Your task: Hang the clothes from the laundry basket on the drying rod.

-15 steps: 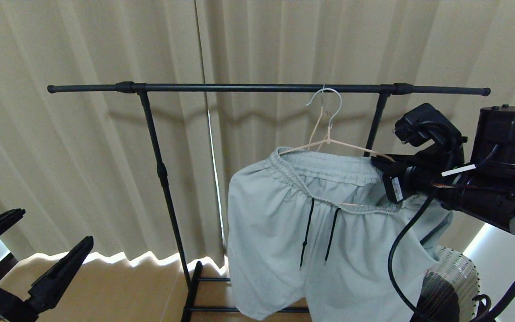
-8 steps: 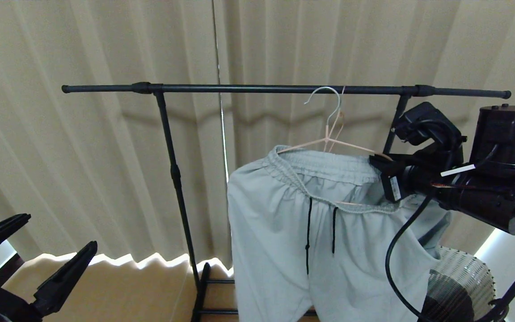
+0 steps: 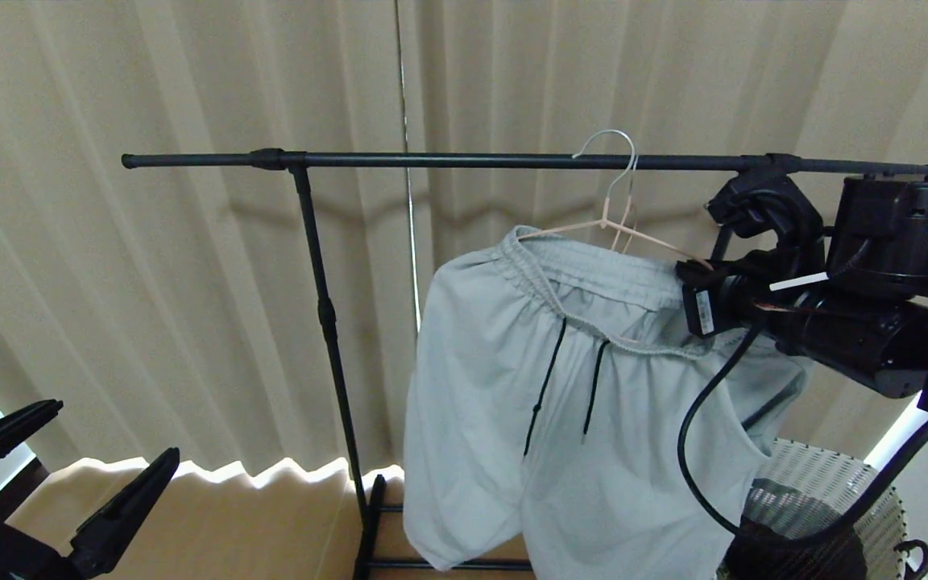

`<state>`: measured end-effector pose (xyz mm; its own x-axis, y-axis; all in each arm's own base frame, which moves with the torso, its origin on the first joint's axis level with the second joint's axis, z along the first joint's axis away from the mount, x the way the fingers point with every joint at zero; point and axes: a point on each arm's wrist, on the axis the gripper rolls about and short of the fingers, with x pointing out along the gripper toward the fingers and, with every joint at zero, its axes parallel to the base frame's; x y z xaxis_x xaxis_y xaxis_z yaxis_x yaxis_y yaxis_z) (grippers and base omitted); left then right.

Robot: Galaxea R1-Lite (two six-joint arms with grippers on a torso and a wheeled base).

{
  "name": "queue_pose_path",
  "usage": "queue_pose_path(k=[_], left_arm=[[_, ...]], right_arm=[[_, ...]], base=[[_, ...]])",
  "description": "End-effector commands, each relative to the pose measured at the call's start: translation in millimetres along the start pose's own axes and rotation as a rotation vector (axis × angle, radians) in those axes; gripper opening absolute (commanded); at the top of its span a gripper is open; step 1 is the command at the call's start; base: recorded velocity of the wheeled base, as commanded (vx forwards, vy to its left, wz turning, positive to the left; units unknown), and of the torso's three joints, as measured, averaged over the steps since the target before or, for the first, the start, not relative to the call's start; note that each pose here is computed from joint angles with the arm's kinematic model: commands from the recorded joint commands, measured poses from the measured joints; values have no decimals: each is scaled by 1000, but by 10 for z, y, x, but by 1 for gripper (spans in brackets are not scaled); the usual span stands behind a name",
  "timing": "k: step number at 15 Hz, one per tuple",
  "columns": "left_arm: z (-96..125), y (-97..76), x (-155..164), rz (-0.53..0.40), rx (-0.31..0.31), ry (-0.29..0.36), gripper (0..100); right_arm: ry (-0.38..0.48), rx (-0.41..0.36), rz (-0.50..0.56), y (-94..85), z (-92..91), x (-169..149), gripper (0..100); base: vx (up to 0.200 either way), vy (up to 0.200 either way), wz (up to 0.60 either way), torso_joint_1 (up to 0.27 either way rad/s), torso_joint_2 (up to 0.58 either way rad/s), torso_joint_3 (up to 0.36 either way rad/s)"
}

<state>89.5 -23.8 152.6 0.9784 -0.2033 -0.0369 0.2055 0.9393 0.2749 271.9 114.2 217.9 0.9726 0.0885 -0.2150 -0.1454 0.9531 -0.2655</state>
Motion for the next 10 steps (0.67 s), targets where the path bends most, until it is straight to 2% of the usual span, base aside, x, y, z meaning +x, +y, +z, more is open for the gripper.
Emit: queue_pose_path(k=[1, 2, 10], left_arm=[[-18, 41, 16, 38, -4, 36, 100], [-13, 44, 18, 40, -5, 37, 100], [-23, 41, 7, 38, -17, 37, 100]], right_arm=[[8, -4, -2, 18, -7, 37, 0], [9, -4, -2, 20, -11, 41, 0], [29, -2, 3, 57, -61, 104, 0]], base=[[0, 0, 0, 0, 0, 0], [0, 0, 0, 0, 0, 0], [200, 0, 0, 5, 3, 4]])
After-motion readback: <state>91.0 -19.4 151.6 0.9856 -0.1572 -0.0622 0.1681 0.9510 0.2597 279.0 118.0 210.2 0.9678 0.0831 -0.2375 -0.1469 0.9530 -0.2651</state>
